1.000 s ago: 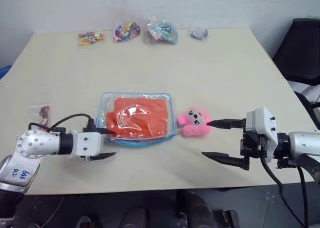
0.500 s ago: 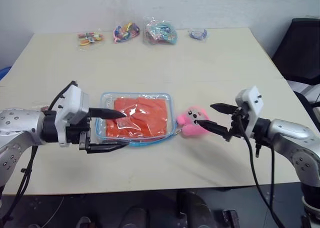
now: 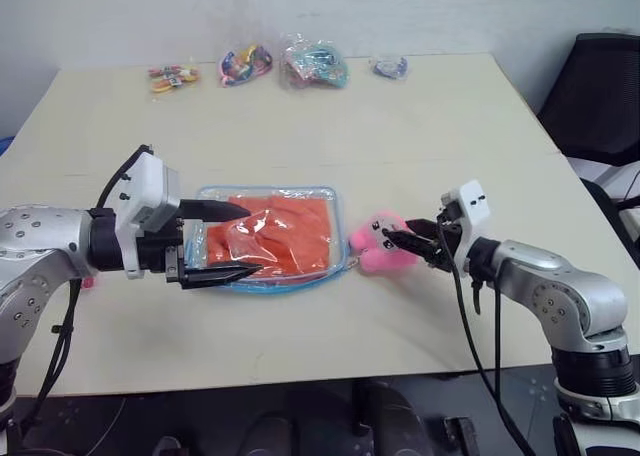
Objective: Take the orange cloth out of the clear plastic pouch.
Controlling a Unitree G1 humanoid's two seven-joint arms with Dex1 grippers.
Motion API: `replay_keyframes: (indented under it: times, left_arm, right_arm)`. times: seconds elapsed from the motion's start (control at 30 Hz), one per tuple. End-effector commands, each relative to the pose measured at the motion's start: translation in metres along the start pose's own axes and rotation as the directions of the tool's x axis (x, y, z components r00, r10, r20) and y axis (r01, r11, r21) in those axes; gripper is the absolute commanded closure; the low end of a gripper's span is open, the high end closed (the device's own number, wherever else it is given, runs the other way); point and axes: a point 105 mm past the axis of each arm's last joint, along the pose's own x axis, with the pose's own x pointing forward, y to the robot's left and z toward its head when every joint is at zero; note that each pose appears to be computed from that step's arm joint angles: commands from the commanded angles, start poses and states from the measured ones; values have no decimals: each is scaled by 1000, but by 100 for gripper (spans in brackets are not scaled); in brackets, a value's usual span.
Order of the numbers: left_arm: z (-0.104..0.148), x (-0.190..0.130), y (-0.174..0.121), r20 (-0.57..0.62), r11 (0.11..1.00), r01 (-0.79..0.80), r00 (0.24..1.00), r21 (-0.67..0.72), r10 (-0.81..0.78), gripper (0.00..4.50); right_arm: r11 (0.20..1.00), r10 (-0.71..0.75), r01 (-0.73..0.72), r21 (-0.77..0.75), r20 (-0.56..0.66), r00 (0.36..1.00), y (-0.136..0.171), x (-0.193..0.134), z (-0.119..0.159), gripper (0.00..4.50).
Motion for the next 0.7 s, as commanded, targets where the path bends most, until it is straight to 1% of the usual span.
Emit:
replay_keyframes:
  times: [0.03,0.1,0.13,0.2,0.27,0.37,0.47,0.57,0.63,0.7]
  left_arm:
    - [1,0,2,-2,1000,-8,1000,25,8,27]
    - [0,1,2,-3,1000,-7,1000,24,7,27]
    - [0,1,2,-3,1000,-8,1000,23,8,27]
    - [-1,2,4,-2,1000,-9,1000,21,9,27]
    - [-2,2,6,-3,1000,-10,1000,19,11,27]
    - [-5,4,7,-5,1000,-6,1000,15,6,27]
    - [-7,6,8,-10,1000,2,1000,16,-2,27]
    - [-8,7,9,-9,1000,3,1000,17,-3,27]
    - [-8,8,10,-6,1000,5,1000,19,-5,27]
    - [-8,10,11,-8,1000,11,1000,22,-11,27]
  right_arm:
    - [998,32,-30,-49,32,999,10,-8,11,339]
    - [997,44,-42,-59,33,998,14,-11,11,417]
    - [996,51,-48,-72,36,998,16,-12,12,449]
    - [992,60,-55,-118,41,997,20,-15,15,449]
    - [973,89,-78,-216,41,995,28,-21,19,449]
    - [915,152,-135,-379,14,988,45,-30,15,449]
    - [878,222,-186,-441,30,975,59,-34,17,449]
    - [820,270,-246,-517,-30,962,68,-35,11,449]
    - [806,293,-285,-518,-68,954,71,-34,4,449]
    - [815,322,-326,-479,-92,942,75,-31,-3,449]
